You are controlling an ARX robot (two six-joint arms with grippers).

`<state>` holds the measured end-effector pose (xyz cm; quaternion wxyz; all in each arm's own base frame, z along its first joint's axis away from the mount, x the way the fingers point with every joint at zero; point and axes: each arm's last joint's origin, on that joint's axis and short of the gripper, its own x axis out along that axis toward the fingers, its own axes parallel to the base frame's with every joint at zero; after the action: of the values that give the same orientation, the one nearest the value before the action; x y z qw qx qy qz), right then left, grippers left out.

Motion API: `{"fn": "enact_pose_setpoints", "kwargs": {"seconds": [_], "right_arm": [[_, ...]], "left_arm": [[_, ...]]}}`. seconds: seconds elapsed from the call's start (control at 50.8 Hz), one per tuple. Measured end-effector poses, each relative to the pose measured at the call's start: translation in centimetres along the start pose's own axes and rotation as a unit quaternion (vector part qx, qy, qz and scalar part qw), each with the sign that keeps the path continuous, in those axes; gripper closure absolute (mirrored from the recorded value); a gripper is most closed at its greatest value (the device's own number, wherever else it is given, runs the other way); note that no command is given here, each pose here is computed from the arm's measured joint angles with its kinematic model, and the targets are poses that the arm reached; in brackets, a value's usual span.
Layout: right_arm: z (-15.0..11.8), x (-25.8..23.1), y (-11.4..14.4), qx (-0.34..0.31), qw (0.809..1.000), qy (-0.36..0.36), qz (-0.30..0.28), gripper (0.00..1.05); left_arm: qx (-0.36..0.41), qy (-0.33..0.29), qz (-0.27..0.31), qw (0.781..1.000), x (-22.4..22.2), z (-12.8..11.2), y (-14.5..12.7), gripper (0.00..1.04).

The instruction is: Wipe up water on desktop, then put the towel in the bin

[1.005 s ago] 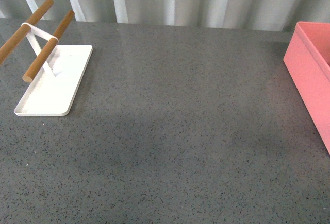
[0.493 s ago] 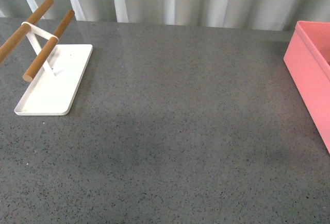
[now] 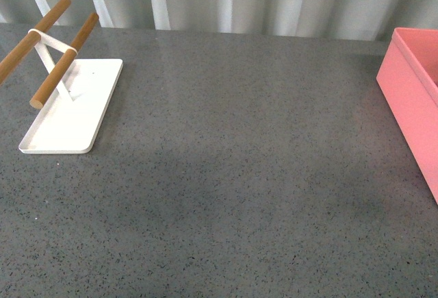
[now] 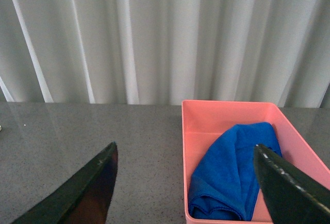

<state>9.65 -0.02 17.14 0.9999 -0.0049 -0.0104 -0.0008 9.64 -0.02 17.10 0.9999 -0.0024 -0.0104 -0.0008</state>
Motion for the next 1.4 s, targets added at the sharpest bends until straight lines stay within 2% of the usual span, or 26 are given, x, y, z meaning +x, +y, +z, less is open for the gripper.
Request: {"fn": "enact_pose_setpoints", "kwargs": {"seconds": [0.099,0.138,0.217,1.399], "right_arm": [[0.0,0.0,0.0,0.0,1.0,0.0,0.0,0.08],[0.0,0.0,0.0,0.0,1.0,0.0,0.0,0.05],[0.0,0.0,0.0,0.0,1.0,0.0,0.0,0.08],[0.0,0.0,0.0,0.0,1.0,0.0,0.0,0.07]], "left_arm": [[0.0,0.0,0.0,1.0,0.0,0.0,0.0,0.07],[0.0,0.0,0.0,1.0,0.0,0.0,0.0,0.07],[0.0,0.0,0.0,1.0,0.0,0.0,0.0,0.07],[0.0,0.0,0.0,1.0,0.0,0.0,0.0,0.07]]}}
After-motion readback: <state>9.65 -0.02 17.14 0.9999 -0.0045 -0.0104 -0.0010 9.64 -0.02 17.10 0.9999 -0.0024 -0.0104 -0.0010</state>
